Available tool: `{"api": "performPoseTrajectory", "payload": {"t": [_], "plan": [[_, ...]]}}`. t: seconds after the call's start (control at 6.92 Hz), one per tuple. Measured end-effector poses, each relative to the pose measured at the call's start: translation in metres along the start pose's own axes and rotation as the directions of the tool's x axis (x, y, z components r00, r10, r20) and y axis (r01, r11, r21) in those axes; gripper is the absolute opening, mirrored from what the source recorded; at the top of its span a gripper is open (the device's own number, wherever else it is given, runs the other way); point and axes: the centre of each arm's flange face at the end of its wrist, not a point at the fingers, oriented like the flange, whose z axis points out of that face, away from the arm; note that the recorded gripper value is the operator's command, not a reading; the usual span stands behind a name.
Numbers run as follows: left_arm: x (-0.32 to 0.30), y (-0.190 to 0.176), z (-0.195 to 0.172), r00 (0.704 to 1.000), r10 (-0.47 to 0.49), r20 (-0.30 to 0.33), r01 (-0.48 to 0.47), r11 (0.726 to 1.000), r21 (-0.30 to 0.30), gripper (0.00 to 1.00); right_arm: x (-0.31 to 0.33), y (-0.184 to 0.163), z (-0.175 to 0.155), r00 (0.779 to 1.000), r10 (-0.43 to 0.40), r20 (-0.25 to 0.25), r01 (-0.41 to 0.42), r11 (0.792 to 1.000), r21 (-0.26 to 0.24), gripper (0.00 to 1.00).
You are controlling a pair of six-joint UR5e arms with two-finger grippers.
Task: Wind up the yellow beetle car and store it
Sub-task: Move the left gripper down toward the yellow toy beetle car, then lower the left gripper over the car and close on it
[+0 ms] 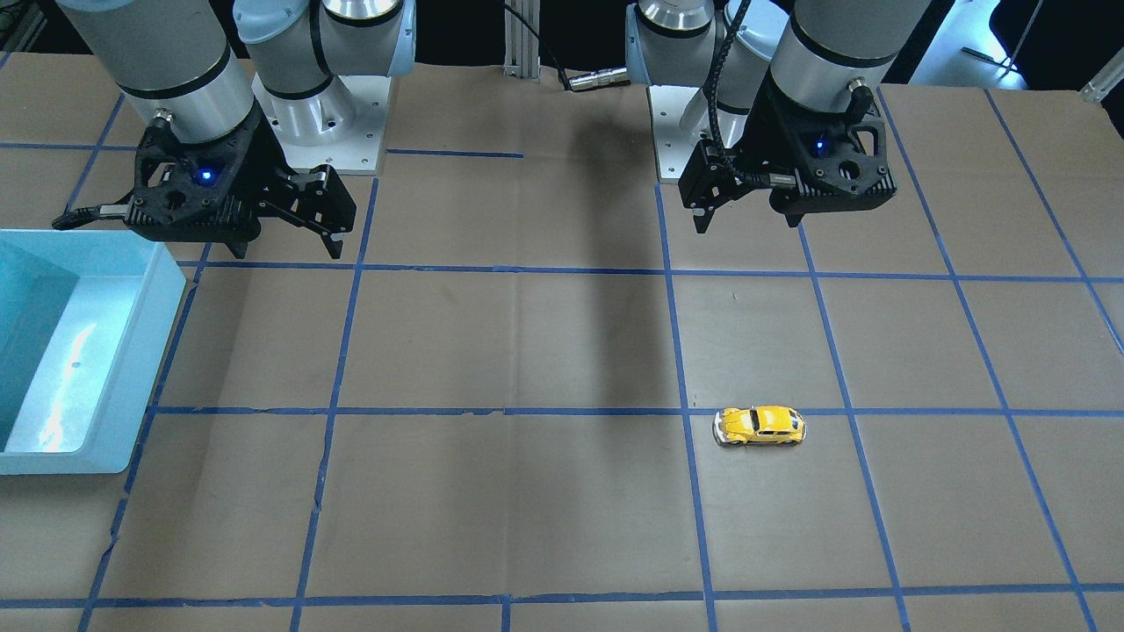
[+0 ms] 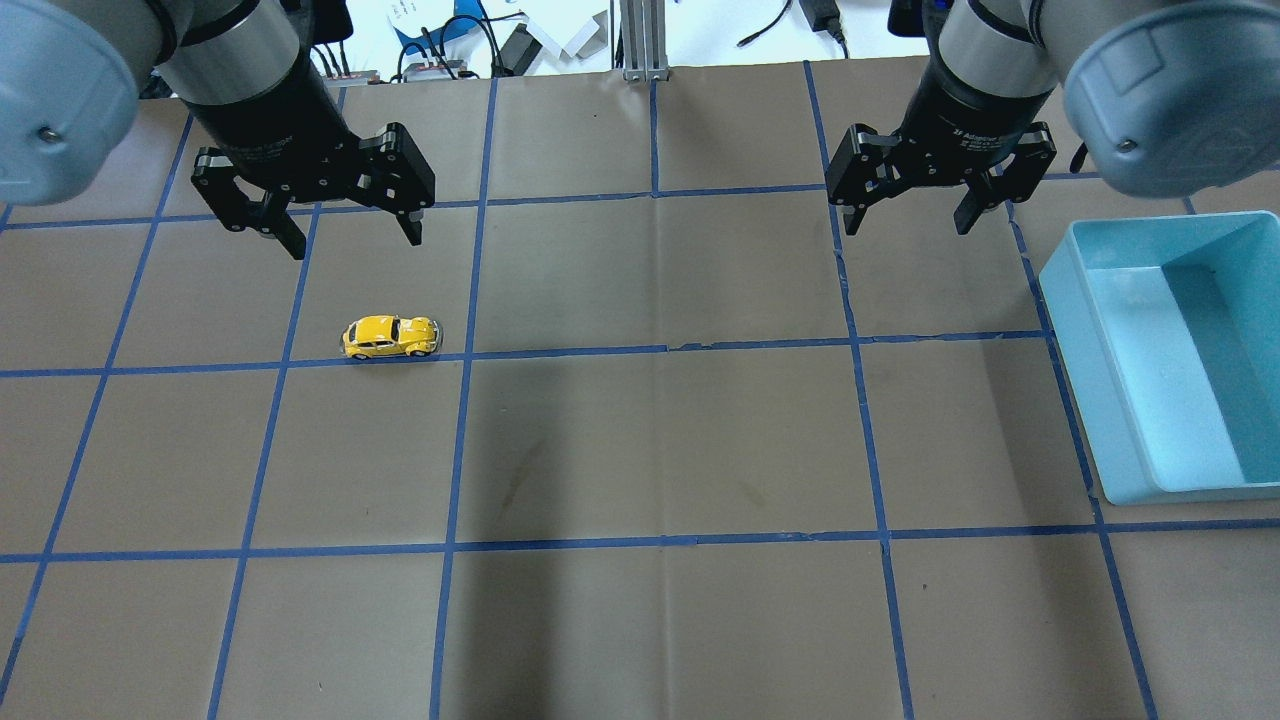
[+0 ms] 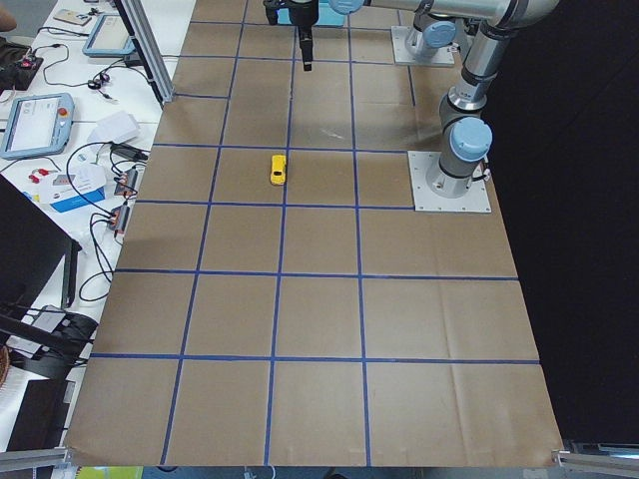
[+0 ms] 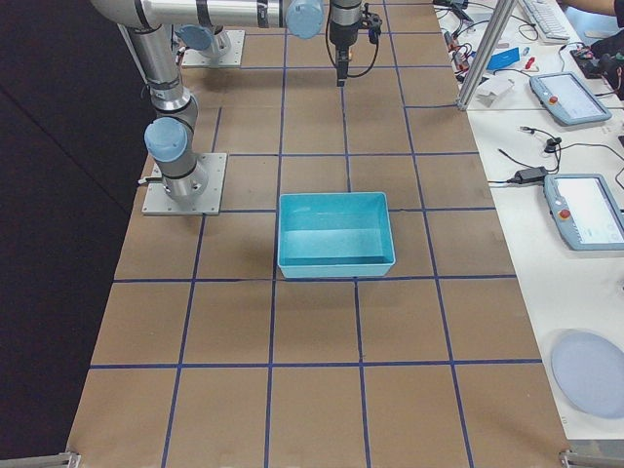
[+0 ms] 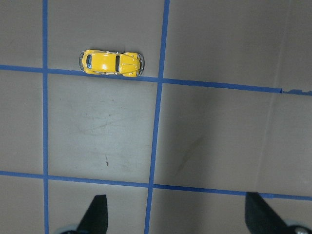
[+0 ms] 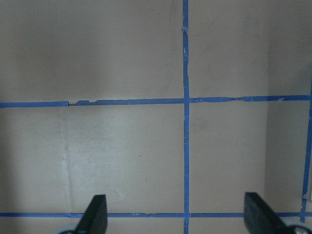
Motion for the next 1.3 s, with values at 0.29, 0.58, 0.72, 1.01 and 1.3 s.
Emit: {"api": "performPoseTrajectory", "payload": {"t": [0.29,0.58,0.72,1.01,1.3], "plan": [[-0.004,-0.008,0.037,0.976,0.216,0.002,-0.216,0.976,-0.032,1.0,0.001,-0.001,0.001,1.0,0.002,0.0,-0.002,1.0,-0.001,1.0],[-0.012,-0.025,0.085,0.93,0.366,0.011,-0.366,0.93,0.004,1.0,0.002,-0.001,0.001,1.0,0.003,0.0,-0.003,1.0,-0.002,1.0],[-0.013,-0.034,0.104,0.897,0.442,0.017,-0.442,0.897,0.016,1.0,0.002,-0.001,0.001,1.0,0.003,0.0,-0.003,1.0,-0.002,1.0],[-0.014,-0.051,0.135,0.799,0.602,0.019,-0.602,0.799,0.01,0.98,0.001,-0.001,0.001,1.0,0.002,0.001,-0.002,1.0,-0.002,1.0],[-0.02,-0.068,0.165,0.662,0.749,0.016,-0.749,0.662,-0.002,0.98,0.001,-0.001,0.001,1.0,0.003,0.0,-0.003,1.0,-0.002,1.0]]}}
